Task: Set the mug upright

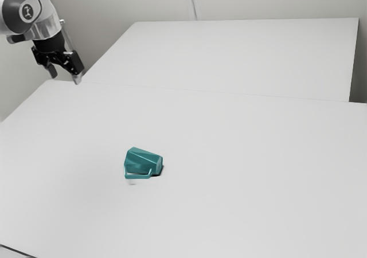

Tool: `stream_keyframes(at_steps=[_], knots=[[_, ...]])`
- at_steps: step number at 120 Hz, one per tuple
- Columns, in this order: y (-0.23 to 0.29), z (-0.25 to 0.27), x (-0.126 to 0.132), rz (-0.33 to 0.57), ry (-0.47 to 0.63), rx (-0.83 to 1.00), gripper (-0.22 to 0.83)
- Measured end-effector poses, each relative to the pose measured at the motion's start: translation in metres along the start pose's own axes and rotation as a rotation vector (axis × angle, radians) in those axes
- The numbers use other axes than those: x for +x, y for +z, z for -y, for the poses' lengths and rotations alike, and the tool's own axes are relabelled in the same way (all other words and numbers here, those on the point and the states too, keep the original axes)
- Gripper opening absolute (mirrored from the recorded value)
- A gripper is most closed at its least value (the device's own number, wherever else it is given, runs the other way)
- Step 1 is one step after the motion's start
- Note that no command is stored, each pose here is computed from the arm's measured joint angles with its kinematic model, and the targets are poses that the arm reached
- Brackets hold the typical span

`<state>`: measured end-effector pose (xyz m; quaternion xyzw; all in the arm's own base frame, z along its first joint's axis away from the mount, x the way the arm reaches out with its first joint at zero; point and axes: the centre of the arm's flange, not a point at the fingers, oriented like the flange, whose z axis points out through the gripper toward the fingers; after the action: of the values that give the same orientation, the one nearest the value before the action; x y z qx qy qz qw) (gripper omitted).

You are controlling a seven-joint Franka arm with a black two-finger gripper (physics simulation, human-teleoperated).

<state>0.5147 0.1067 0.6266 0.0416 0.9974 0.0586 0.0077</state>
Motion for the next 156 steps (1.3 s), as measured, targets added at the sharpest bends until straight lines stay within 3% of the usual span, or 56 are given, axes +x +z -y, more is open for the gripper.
stream_keyframes(at_steps=[36,64,81,101,120,156], knots=[[0.022,0.002,0.004,-0.016,-0.003,0.028,0.62],[0.12,-0.014,0.025,-0.098,-0.174,0.367,0.62],[0.187,-0.017,0.012,-0.149,-0.284,0.528,0.62],[0.228,-0.018,0.001,-0.164,-0.375,0.65,0.62],[0.266,-0.007,-0.011,-0.197,-0.436,0.749,0.62],[0.311,0.01,-0.01,-0.269,-0.492,0.83,0.62]])
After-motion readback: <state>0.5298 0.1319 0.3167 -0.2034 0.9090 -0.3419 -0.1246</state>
